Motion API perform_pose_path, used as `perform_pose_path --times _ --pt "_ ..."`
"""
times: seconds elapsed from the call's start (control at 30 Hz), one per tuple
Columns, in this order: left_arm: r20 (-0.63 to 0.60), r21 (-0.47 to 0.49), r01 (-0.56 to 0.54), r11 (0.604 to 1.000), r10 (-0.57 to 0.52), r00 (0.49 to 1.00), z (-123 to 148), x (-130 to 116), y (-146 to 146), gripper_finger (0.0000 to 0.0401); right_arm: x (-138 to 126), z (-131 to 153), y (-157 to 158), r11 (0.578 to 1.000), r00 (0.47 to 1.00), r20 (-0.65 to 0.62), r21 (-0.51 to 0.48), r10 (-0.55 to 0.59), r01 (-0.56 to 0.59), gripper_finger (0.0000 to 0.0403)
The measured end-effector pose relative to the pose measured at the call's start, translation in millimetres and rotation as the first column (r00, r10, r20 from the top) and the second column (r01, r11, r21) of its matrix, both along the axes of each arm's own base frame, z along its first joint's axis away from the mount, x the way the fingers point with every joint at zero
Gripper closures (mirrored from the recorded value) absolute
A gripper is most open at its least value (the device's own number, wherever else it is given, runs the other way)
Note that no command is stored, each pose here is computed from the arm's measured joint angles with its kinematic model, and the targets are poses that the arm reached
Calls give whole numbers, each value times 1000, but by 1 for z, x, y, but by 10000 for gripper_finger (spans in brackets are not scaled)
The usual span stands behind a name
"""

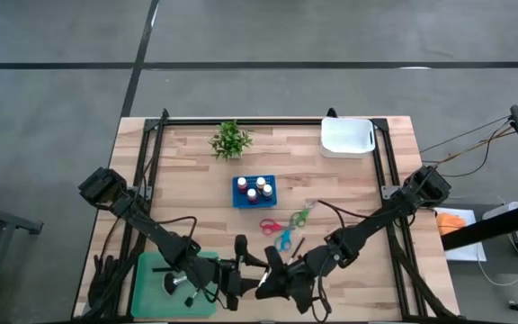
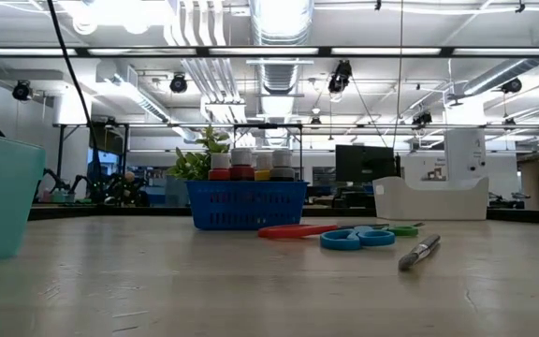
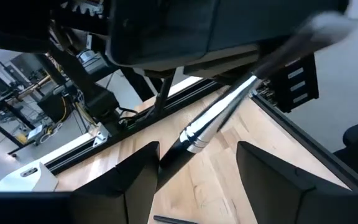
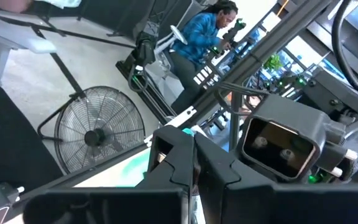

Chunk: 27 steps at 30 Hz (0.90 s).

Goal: Pick & Place Paint Supplies
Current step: Put the blush brush into the green bin

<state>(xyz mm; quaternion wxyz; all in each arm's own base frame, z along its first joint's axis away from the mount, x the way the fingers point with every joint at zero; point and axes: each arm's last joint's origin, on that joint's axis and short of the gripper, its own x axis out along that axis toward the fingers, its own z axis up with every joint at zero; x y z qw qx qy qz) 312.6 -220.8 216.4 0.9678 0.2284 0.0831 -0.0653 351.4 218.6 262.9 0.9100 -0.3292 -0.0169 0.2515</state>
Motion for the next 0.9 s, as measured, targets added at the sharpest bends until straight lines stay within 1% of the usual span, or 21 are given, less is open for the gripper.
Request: perform_pose_path --times 0.13,0.33,0.43,0.57,0.77,0.9 --pt "-3 -27 26 999 -26 1000 0 3 2 198 1 0 -1 1000 1000 3 -2 -4 4 396" --pt "7 -42 40 998 -40 999 2 3 2 250 1 0 -2 1000 1000 3 -2 -6 6 396" --pt "7 -42 40 998 -39 999 2 3 3 285 1 0 -2 1000 1000 1 -1 -6 6 396" --pt "-7 -37 56 998 -57 998 0 3 2 350 2 1 -3 1000 1000 -5 18 -16 16 396" --pt "-42 -31 64 997 -65 997 -4 3 3 354 2 -1 -3 998 999 -43 60 -23 26 395" --pt "-135 -31 22 999 -26 991 -9 -1 6 354 -3 2 -4 996 995 -91 79 -32 39 394"
